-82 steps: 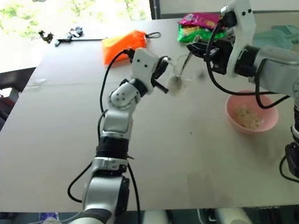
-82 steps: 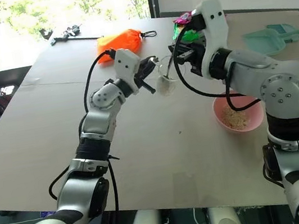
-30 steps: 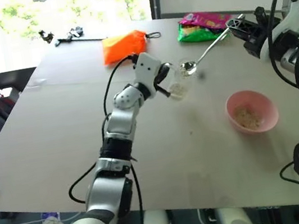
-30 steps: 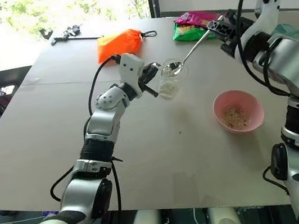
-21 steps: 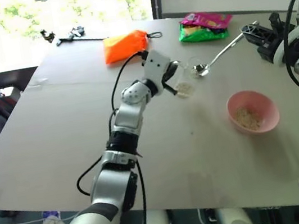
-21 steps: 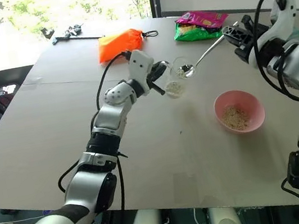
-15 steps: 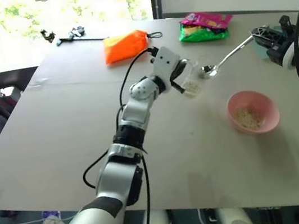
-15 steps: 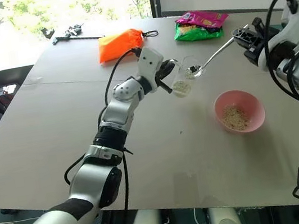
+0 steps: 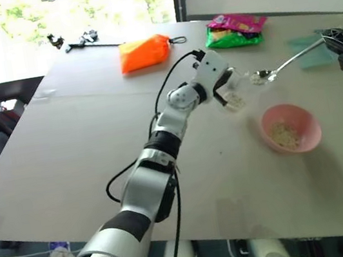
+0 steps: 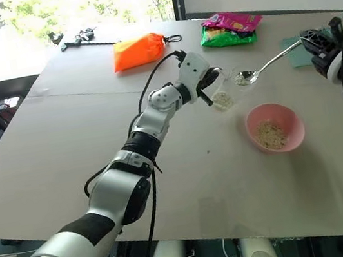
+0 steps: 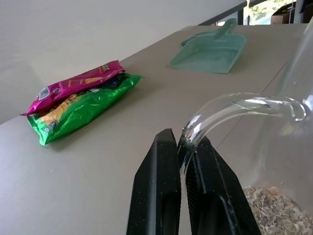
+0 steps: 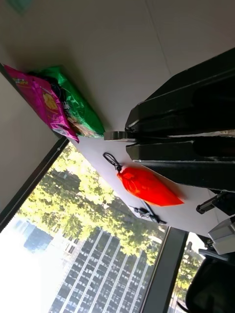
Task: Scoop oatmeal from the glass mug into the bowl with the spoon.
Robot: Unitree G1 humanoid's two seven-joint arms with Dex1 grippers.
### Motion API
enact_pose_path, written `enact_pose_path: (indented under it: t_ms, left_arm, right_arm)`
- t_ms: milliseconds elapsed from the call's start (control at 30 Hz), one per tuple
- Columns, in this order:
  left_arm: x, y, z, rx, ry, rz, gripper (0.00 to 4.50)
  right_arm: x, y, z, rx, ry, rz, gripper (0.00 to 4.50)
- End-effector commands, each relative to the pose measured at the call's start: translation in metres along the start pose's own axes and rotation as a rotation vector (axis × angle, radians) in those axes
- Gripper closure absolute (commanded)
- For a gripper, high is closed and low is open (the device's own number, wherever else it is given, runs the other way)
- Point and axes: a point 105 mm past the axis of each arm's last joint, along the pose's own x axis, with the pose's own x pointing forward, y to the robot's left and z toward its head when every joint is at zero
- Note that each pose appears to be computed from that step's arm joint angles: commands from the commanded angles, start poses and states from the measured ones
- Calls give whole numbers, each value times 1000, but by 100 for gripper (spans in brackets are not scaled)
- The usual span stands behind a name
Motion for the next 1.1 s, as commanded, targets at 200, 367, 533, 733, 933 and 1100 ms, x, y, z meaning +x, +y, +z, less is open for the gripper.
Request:
enact_pose_path:
  t_ms: [200,367,533,733,933,1100]
  left_arm:
    - [13,-5,31,87,-84,-31,442]
    - [17,-10,33,106,-82,-41,442]
    - [22,-15,36,127,-81,-53,442]
    - [23,-15,36,132,-77,-51,442]
    - [20,-9,29,141,-52,-24,442]
    - [15,4,27,135,-41,19,442]
  right_arm:
    - [-23,-4,22,7,-99,17,450]
    - [-31,-8,25,12,-125,18,450]
    - [-41,-14,29,20,-158,17,450]
    - [-57,-26,33,2,-187,-13,450]
    - [-73,-36,34,-99,-145,-53,450]
    - [-70,-26,10,-301,0,-35,450]
